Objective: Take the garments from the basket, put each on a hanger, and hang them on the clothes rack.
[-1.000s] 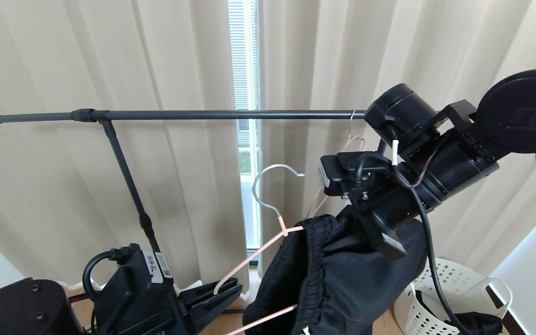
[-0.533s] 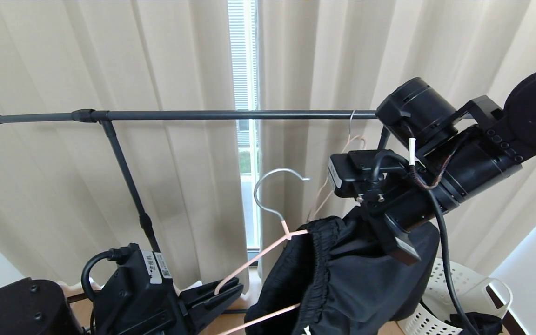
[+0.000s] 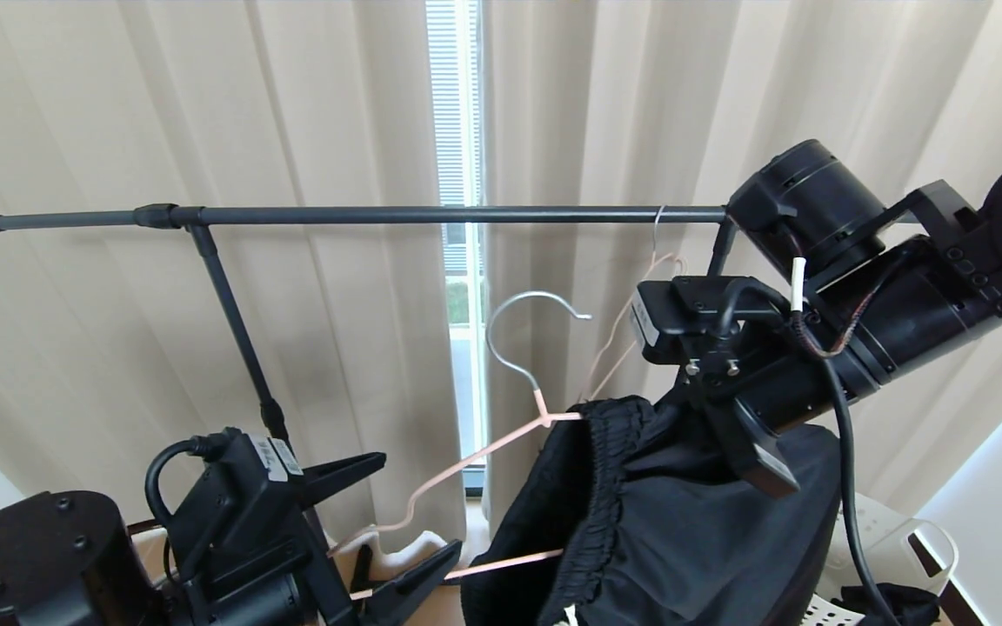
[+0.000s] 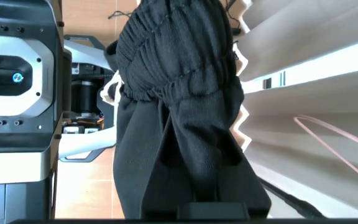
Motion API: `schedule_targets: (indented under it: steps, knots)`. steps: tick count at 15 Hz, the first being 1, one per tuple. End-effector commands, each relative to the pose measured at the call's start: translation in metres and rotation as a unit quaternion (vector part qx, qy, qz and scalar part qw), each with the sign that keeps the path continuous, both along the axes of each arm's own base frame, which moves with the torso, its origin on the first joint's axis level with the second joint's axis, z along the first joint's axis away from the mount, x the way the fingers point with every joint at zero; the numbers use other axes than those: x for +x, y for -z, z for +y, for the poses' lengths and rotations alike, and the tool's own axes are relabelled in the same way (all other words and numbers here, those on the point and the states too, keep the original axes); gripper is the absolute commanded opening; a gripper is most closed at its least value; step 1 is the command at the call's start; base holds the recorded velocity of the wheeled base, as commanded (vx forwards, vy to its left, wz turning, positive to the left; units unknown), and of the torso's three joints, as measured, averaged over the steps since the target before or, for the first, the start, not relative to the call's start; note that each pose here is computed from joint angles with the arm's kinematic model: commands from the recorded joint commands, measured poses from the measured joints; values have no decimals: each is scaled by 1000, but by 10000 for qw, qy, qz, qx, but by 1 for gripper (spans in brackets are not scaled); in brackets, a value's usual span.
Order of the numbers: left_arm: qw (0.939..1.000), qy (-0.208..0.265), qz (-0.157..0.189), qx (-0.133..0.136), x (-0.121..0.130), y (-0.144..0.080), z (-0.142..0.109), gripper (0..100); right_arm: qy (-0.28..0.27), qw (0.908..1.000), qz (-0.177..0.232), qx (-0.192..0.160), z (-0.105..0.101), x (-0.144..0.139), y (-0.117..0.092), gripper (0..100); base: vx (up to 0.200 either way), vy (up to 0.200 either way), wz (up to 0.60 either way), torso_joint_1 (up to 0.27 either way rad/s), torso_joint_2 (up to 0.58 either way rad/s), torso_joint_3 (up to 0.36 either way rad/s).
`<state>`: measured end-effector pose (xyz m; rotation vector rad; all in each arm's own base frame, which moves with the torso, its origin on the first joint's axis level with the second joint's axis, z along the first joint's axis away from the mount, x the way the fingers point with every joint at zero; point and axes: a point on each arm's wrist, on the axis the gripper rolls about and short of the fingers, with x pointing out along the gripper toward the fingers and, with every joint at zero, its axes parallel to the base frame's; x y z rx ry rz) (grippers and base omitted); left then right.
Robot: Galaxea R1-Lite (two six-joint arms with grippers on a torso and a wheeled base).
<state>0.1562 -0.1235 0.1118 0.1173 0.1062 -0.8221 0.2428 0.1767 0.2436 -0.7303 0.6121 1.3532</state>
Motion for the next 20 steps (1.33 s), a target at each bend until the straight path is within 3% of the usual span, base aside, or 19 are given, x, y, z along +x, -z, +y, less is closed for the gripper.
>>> schedule_targets:
  steps: [1,5,9,11,12,17,18,20]
  knots:
    - [9998,-35,49,-183,11,0,13,100,277,9994,-110,163,-15,-6,1,0,0,0,0,0,0,0]
    - [9953,-67,349,-896,31,-7,32,100,672,9969,-254,335,-36,-2,12,0,0,0,0,0,0,0]
    - [9878,-66,856,-1297,49,0,45,100,926,9937,-64,630,-61,-5,26,0,0,0,0,0,0,0]
    - [9863,34,1013,-1304,51,5,49,100,1029,9917,8,771,-72,-4,36,0,0,0,0,0,0,0]
    - [9851,141,1169,-1256,53,11,50,100,1040,9890,-46,1049,-78,6,41,0,0,0,0,0,0,0]
    - [9838,161,1398,-1111,56,25,47,100,1229,9856,-130,1150,-86,9,36,0,0,0,0,0,0,0]
    - [9861,285,1385,-868,52,32,42,100,1226,9856,-131,1155,-86,8,36,0,0,0,0,0,0,0]
    - [9872,384,1382,-693,50,37,37,100,1227,9855,-105,1167,-85,8,36,0,0,0,0,0,0,0]
